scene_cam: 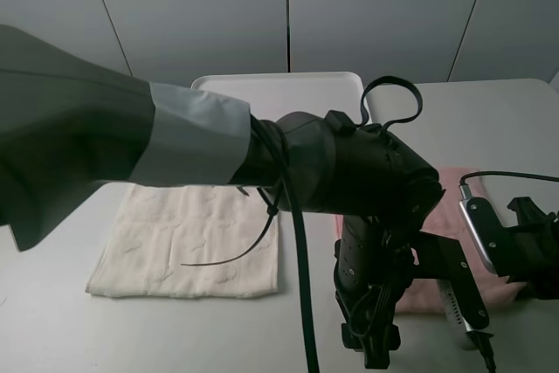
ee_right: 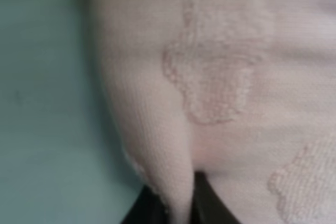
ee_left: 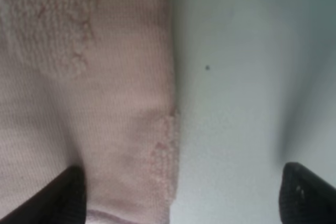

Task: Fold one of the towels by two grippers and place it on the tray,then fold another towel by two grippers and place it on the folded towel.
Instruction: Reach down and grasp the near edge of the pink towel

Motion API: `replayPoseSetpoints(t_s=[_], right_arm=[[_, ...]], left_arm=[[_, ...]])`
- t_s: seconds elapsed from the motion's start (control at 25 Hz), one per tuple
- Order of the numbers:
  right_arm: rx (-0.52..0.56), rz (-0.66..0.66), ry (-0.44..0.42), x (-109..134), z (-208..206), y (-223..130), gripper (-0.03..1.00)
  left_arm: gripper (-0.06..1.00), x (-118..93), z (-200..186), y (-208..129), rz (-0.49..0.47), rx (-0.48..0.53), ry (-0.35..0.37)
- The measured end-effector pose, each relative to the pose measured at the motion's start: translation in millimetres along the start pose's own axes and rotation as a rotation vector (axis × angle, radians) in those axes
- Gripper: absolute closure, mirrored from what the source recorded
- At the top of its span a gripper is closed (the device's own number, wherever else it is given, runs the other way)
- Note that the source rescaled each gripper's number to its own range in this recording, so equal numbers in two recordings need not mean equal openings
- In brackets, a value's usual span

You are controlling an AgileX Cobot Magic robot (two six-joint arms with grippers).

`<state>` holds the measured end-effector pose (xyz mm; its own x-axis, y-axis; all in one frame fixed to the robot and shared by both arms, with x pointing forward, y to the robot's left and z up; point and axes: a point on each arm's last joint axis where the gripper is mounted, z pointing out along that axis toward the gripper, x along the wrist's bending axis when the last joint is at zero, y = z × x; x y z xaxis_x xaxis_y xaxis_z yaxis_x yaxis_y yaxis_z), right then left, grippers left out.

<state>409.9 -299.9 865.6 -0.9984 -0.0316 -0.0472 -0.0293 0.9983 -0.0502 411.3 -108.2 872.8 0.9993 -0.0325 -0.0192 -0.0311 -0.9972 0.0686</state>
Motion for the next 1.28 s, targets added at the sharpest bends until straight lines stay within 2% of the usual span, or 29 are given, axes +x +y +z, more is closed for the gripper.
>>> replayPoseSetpoints(t_s=[0.08,0.44,0.52,0.68,0.96,1.04,1.2,1.28], right_arm=[[0.000,0.000,-0.003,-0.3,0.0,0.0,0.96],[-0.001,0.007,-0.005,-0.5,0.0,0.1,0.96],[-0.001,0.011,-0.005,-0.5,0.0,0.1,0.96],[-0.001,0.013,-0.005,-0.5,0.0,0.1,0.96],[-0.004,0.022,-0.005,-0.5,0.0,0.3,0.96],[-0.012,0.043,-0.006,-0.6,0.0,1.1,0.96],[-0.017,0.074,-0.007,-0.7,0.0,1.6,0.96],[-0.019,0.110,-0.006,-0.7,0.0,1.7,0.96]], left_arm=[[-0.01,0.1,0.0,-0.1,0.001,0.001,0.002],[0.01,3.9,-0.1,2.1,0.021,-0.023,0.043],[0.09,4.2,-0.2,2.4,0.023,-0.026,0.046],[0.31,4.8,5.5,1.7,0.027,-0.011,0.046],[0.36,6.5,6.9,2.2,0.003,-0.007,0.060],[0.45,7.4,6.8,2.0,0.004,-0.005,0.069],[0.87,9.4,6.6,2.7,0.013,-0.012,0.092],[0.93,9.7,6.6,3.0,0.014,-0.015,0.095]])
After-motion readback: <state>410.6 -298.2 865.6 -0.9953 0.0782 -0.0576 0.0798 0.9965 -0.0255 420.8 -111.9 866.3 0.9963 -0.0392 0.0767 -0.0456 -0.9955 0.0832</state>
